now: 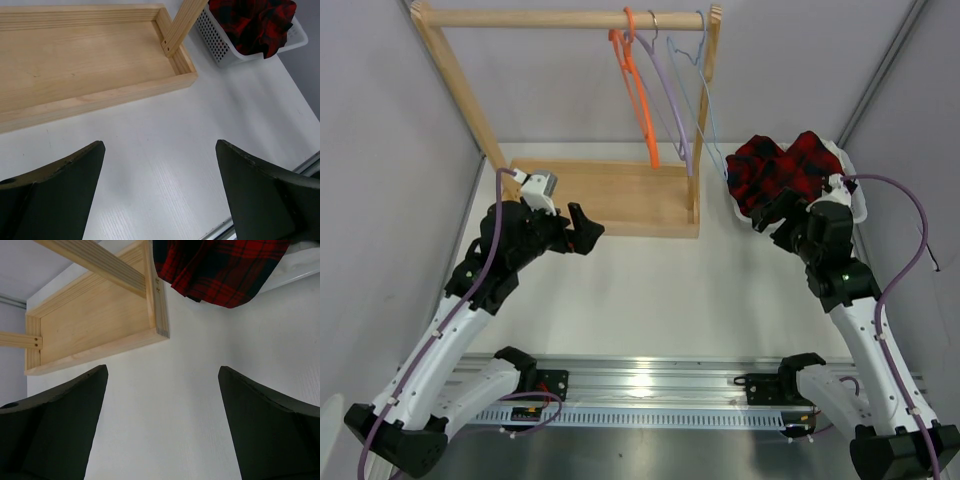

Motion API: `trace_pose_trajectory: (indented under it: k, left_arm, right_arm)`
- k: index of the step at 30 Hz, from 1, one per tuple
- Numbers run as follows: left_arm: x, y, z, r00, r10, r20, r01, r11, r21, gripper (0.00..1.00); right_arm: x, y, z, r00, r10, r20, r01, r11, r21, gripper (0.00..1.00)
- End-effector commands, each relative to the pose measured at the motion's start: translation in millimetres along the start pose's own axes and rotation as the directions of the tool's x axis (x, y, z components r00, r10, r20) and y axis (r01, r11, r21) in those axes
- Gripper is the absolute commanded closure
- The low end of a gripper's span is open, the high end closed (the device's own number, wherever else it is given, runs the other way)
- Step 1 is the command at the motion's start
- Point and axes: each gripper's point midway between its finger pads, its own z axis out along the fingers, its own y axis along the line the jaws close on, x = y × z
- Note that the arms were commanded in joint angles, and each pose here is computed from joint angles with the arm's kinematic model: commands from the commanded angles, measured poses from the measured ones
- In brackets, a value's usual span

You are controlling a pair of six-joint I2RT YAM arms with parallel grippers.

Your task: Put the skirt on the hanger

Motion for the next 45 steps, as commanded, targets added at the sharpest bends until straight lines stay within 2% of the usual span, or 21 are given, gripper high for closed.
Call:
trace_pose_trajectory:
  k: [1, 5, 9, 11, 14, 15, 16, 20, 23, 27, 31, 32, 36, 45]
  left_arm:
    - [-17, -13, -11, 0.999, 0.014, 0.041, -0.015, 0.999, 0.043, 0.01]
    - [-17, -17, -13, 0.999, 0.008, 0.037, -0.010, 0.998, 0.061, 0.01]
    - [-20, -18, -17, 0.999, 0.005, 0.039, -0.007, 0.998, 0.059, 0.01]
    - [-18, -18, -18, 1.000, -0.003, 0.026, 0.001, 0.999, 0.053, 0.01]
    - [-16, -19, -19, 1.000, -0.011, 0.019, 0.010, 0.998, 0.058, 0.01]
    - [-14, -18, -19, 1.000, -0.011, 0.016, 0.010, 0.998, 0.059, 0.01]
    - [-14, -19, -19, 1.000, -0.014, 0.017, 0.013, 0.998, 0.061, 0.01]
    - [-13, -21, -18, 1.000, -0.018, 0.006, 0.017, 0.997, 0.075, 0.01]
    - [-13, -23, -18, 1.000, -0.018, -0.003, 0.018, 0.997, 0.080, 0.01]
    - [-14, -25, -18, 1.000, -0.020, -0.001, 0.020, 0.996, 0.089, 0.01]
    - [-14, -26, -16, 1.000, -0.025, -0.006, 0.025, 0.995, 0.097, 0.01]
    - [-14, -26, -16, 1.000, -0.025, -0.008, 0.026, 0.995, 0.098, 0.01]
    - [-12, -26, -15, 1.000, -0.026, -0.014, 0.027, 0.995, 0.097, 0.01]
    - [-11, -25, -15, 0.999, -0.027, -0.020, 0.029, 0.995, 0.092, 0.01]
  right_arm:
    - [-28, 15, -13, 0.998, -0.021, 0.067, 0.024, 0.999, -0.040, 0.01]
    - [-23, 20, 2, 1.000, -0.021, -0.016, 0.021, 0.999, -0.050, 0.01]
    - [-36, 7, 20, 0.999, 0.009, -0.031, -0.009, 1.000, 0.004, 0.02]
    - [-57, -6, 29, 0.998, 0.054, -0.010, -0.054, 0.998, 0.029, 0.03]
    - [-86, -38, 56, 0.991, 0.132, 0.012, -0.132, 0.984, 0.118, 0.09]
    - [-83, -49, 73, 0.989, 0.149, -0.019, -0.144, 0.978, 0.147, 0.11]
    - [-98, -49, 77, 0.989, 0.148, 0.004, -0.147, 0.978, 0.145, 0.15]
    - [-118, -56, 104, 0.990, 0.137, 0.032, -0.141, 0.975, 0.172, 0.19]
    - [-120, -59, 121, 0.988, 0.154, 0.006, -0.152, 0.967, 0.207, 0.22]
    - [-104, -56, 130, 0.992, 0.126, -0.026, -0.115, 0.960, 0.254, 0.22]
    - [-74, -46, 136, 0.996, 0.045, -0.081, -0.020, 0.958, 0.285, 0.22]
    - [-59, -28, 138, 0.994, 0.009, -0.109, 0.018, 0.968, 0.251, 0.22]
    - [-28, -19, 144, 0.985, -0.048, -0.163, 0.090, 0.961, 0.263, 0.22]
    - [0, -47, 157, 0.969, -0.081, -0.233, 0.164, 0.916, 0.365, 0.23]
